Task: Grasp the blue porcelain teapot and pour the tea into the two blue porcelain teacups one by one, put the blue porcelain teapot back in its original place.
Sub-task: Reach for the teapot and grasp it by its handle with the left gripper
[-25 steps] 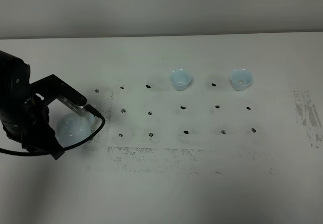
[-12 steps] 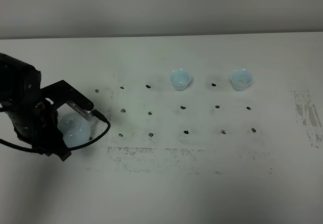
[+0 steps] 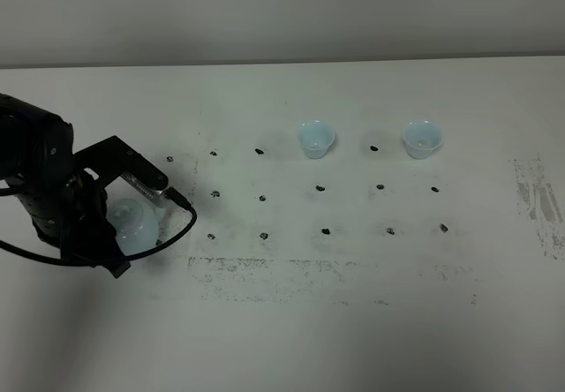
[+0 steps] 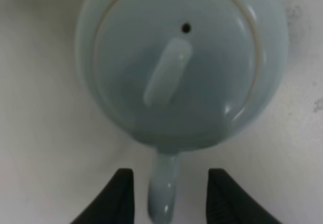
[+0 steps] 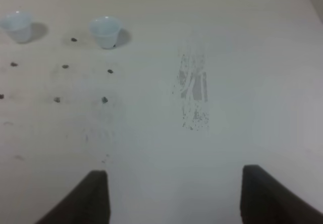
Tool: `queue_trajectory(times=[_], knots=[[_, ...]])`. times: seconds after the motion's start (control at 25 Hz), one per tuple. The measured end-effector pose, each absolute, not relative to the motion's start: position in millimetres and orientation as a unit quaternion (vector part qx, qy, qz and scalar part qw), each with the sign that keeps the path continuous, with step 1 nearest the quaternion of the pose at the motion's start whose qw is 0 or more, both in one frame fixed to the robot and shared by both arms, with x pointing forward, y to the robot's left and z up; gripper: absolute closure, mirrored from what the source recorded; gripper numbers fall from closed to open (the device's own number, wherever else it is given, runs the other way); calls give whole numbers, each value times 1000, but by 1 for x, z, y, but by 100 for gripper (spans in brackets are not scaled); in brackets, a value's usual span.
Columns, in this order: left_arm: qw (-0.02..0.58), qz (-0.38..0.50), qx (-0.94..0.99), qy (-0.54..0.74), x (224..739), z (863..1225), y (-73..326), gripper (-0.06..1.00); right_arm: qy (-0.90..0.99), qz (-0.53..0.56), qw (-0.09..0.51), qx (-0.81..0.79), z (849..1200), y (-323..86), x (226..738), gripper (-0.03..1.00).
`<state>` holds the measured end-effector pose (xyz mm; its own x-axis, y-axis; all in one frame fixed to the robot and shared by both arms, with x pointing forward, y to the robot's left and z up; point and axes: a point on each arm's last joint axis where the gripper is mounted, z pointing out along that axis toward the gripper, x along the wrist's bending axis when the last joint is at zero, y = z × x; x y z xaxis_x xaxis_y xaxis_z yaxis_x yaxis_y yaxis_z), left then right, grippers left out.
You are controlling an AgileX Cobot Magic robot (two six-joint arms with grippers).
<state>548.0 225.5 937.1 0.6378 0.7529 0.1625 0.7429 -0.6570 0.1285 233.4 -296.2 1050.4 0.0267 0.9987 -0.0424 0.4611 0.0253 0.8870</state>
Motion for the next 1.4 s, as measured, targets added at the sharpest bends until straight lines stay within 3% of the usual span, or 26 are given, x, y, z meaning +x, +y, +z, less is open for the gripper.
queue_trajectory(times=[1.4], knots=[[27,98,901,421,553,923,223,61,604,349,385,604,1050,-296,233,39]])
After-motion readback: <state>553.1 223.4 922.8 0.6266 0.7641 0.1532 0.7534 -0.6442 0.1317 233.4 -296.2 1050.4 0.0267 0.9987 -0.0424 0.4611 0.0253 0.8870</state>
